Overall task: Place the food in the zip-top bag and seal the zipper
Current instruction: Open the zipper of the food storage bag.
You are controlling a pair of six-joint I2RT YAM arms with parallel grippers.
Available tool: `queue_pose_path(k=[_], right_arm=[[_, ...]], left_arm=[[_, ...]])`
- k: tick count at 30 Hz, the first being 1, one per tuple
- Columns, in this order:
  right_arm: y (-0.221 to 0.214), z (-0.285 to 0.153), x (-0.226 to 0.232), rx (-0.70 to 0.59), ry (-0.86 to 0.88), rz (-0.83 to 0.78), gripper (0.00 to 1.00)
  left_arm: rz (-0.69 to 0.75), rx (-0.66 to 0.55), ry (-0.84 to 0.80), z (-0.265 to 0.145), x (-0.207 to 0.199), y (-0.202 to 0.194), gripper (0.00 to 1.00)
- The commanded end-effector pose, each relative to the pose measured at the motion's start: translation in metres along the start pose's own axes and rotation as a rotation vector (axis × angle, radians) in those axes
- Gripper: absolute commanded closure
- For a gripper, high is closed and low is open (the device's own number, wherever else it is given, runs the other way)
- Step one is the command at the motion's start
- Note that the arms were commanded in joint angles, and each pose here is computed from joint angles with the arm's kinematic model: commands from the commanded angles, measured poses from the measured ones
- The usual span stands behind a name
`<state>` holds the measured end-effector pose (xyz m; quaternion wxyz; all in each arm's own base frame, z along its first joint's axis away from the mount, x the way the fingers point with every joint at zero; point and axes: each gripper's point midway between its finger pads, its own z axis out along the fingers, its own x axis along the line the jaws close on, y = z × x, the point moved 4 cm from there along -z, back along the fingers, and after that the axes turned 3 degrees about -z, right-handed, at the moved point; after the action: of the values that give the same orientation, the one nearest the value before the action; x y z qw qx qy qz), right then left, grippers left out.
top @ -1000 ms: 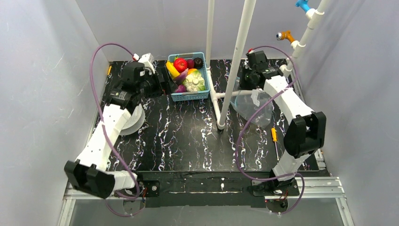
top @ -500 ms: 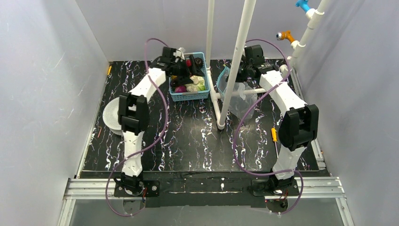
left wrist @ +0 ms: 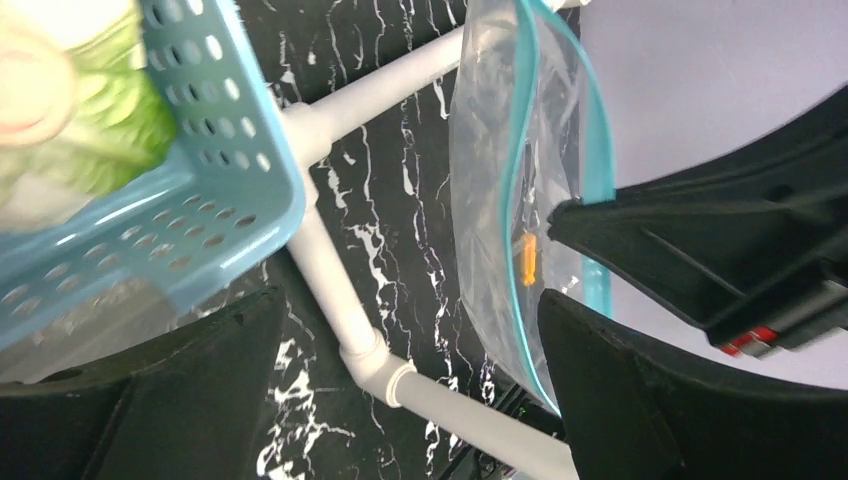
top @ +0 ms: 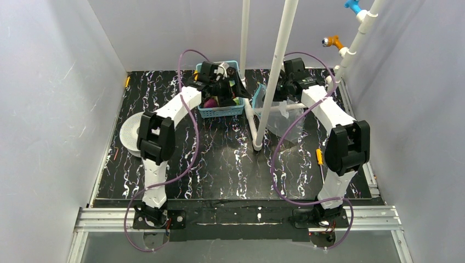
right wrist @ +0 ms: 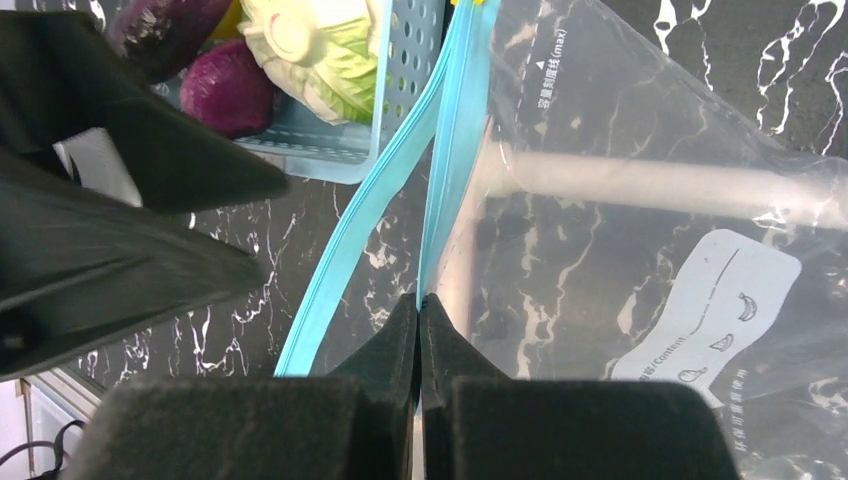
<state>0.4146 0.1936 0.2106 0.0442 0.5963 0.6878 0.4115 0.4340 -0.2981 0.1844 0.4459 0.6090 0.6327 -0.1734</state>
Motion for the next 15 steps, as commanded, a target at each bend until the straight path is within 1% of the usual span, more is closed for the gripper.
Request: queue_pose_path(k=[1, 4, 8, 12, 15], right_arm=[[0.010, -0.017, 0.007, -0.066, 0.021, -0.053, 0.99], [0.008, -0.014, 0.008, -0.066, 0.039, -0.064, 0.99], [0.008, -0.017, 0.012, -0.066, 0.064, -0.085, 0.99], [0.012, -0.024, 0.014, -0.096, 0.066, -0.109, 0.99], [0.014, -0.030, 0.017, -0.123, 0.084, -0.116, 0.99]], left_arm=[[0.019, -0.173, -0.011, -0.046, -0.033, 0.018, 0.03], [-0.028, -0.160, -0.081, -0.038, -0.041, 0.015, 0.05], [0.006, -0.113, -0.063, -0.023, -0.043, 0.002, 0.10], [0.048, -0.058, -0.042, -0.003, -0.044, -0.016, 0.19], [0.046, -0.040, 0.050, 0.004, -0.028, -0.023, 0.33]])
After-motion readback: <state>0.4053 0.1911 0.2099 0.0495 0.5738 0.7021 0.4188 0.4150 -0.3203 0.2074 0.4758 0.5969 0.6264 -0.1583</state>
